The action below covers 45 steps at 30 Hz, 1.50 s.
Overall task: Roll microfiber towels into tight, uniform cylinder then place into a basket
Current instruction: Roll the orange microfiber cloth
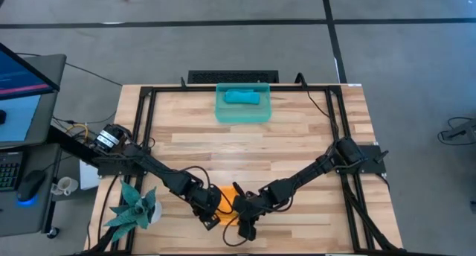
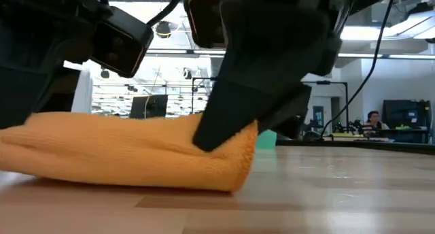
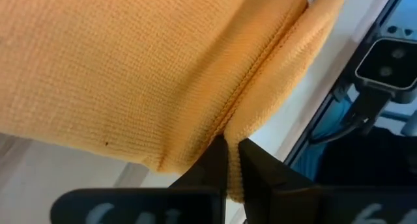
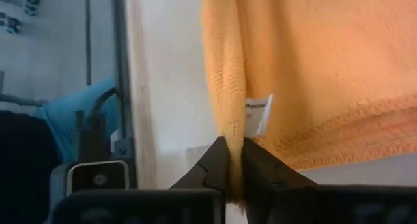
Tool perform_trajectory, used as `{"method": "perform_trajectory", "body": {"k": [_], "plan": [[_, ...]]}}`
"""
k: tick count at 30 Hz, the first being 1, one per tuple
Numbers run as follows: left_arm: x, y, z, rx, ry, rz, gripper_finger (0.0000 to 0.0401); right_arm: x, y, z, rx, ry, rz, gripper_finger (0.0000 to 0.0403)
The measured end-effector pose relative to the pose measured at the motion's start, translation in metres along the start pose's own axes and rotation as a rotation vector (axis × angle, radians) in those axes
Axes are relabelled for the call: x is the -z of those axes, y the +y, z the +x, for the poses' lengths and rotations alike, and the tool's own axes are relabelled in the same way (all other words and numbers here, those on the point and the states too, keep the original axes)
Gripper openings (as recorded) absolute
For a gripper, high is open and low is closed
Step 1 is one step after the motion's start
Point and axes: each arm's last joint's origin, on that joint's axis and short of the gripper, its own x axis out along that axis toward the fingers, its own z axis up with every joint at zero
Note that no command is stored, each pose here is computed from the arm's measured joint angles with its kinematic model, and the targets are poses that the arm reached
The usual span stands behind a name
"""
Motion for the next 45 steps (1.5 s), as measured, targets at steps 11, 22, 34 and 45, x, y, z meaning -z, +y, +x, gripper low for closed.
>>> {"method": "perform_trajectory", "body": {"k": [11,22,34,45], "plan": [[0.006,0.011,0.0,-0.099,0.069,0.074,0.0014,-0.003,-0.005,-0.001,-0.01,0.026,-0.006,0.0129],[0.004,0.011,0.0,-0.111,0.04,0.123,0.0014,-0.018,0.016,-0.004,-0.154,-0.195,-0.554,0.0153],[0.003,0.01,-0.001,-0.112,0.018,0.125,0.0015,-0.012,0.005,0.017,-0.08,-0.201,-0.583,0.0117],[-0.001,0.011,-0.002,-0.115,-0.011,0.141,0.0015,-0.003,-0.008,0.027,0.033,-0.152,-0.525,0.0093]]}}
